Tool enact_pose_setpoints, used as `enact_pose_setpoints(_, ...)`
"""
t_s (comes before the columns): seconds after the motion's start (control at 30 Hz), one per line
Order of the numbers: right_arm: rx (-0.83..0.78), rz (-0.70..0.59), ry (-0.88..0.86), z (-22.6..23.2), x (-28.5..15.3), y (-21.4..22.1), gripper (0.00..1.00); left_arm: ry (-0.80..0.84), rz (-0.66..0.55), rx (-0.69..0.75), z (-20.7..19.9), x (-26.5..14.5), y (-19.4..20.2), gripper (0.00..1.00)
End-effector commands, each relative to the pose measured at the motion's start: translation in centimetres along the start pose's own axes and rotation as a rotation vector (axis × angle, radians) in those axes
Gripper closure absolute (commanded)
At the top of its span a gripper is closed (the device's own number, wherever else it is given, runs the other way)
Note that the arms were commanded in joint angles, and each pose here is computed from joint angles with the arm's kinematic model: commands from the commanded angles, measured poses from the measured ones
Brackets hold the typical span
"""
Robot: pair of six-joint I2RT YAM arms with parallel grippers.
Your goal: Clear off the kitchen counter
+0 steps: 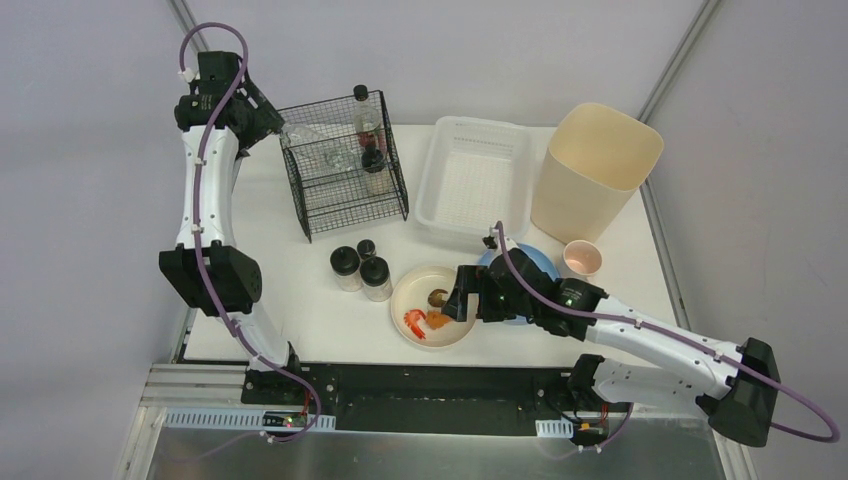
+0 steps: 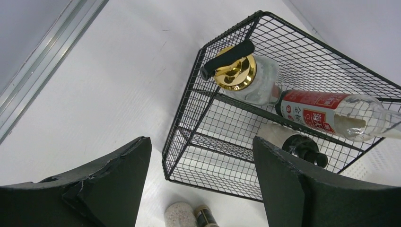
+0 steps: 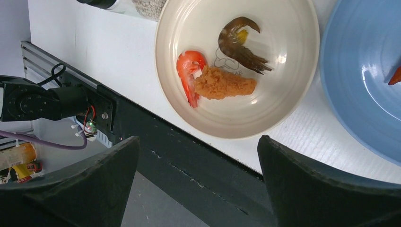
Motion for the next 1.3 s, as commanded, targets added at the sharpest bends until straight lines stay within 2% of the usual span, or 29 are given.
enact_pose_setpoints(0.0,-0.013,-0.028,-0.040,0.5,-0.6,-0.3,0.01,0.018,-0.051,-0.048,-0.5,0.6,-1.3,0.20)
enact_pose_setpoints(0.4,-0.013,-0.031,-0.034,0.0,-0.8,0.0,0.01,0.053,-0.109,-0.125,-1.0,2.9,-1.0,0.22)
enact_pose_setpoints(0.57,-0.017,-0.037,-0.039,0.0,-1.1,-0.1,0.01,0.113,-0.184,-0.185,-1.1,3.4,-0.8,0.23)
enact_pose_setpoints(0.77,-0.012,-0.031,-0.034,-0.3,-1.0,0.2,0.01,0.144,-0.210,-0.228,-1.0,4.4,0.1,0.25)
enact_pose_setpoints(1.27,-0.003,-0.016,-0.042,-0.7,-1.1,0.8,0.01,0.300,-0.435,-0.323,-0.5,5.0,1.1,0.28)
Point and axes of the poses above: each gripper's point midway between its finger pads, its own x axis out along the fingers, its own z axis along the line the jaws close on, y = z × x, the point moved 6 cm from there along -x, back along the fingers, and after that the axes turned 1 degree about x, right-handed, at the moved point
